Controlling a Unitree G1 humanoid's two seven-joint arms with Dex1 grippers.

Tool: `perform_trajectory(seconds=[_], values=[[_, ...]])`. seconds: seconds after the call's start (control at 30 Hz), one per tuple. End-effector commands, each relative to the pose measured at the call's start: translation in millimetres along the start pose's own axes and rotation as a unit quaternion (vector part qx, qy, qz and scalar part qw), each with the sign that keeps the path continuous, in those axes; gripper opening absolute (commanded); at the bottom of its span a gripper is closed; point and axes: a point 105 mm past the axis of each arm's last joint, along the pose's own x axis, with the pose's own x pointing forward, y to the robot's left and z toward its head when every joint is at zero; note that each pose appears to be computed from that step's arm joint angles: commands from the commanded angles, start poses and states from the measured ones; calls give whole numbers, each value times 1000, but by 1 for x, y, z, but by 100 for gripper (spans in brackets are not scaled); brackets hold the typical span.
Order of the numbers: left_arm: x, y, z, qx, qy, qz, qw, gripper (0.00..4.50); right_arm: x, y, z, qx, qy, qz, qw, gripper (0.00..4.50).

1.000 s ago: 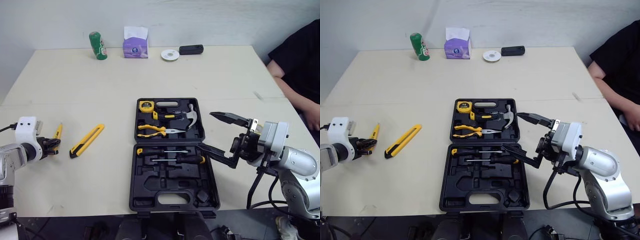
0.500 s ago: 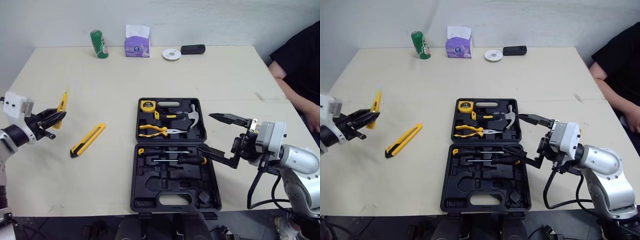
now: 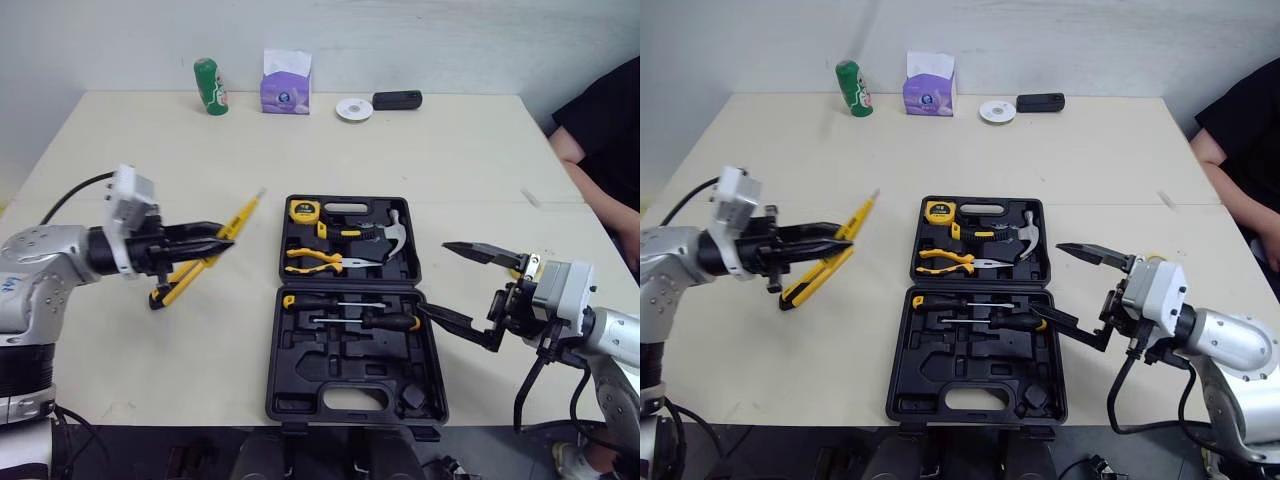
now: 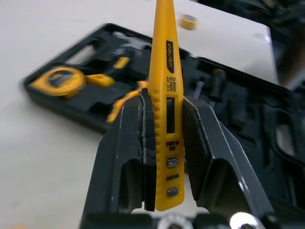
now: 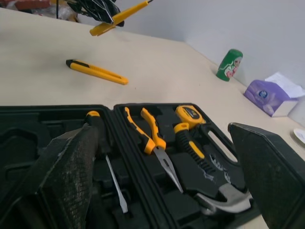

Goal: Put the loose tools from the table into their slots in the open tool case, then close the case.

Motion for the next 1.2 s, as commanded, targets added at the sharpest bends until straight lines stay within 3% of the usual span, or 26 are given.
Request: perform_trajectory(seconds=[0.03, 0.23, 0.53, 0.97, 1.2], values=[[25, -23, 11, 53, 25, -87, 995, 49, -5, 9, 14, -18, -10, 3, 1000, 450], [63, -53, -10, 104, 120, -187, 970, 49, -14, 18, 14, -8, 19, 2, 1000, 450], [96, -52, -43, 141, 272, -168, 937, 49, -20, 32, 14, 18, 32, 6, 999, 450], [112, -41, -58, 109, 351, -124, 922, 49, -10, 36, 21, 19, 29, 1, 999, 450], [117, -47, -60, 101, 363, -140, 916, 49, -6, 34, 21, 12, 25, -7, 1000, 450]])
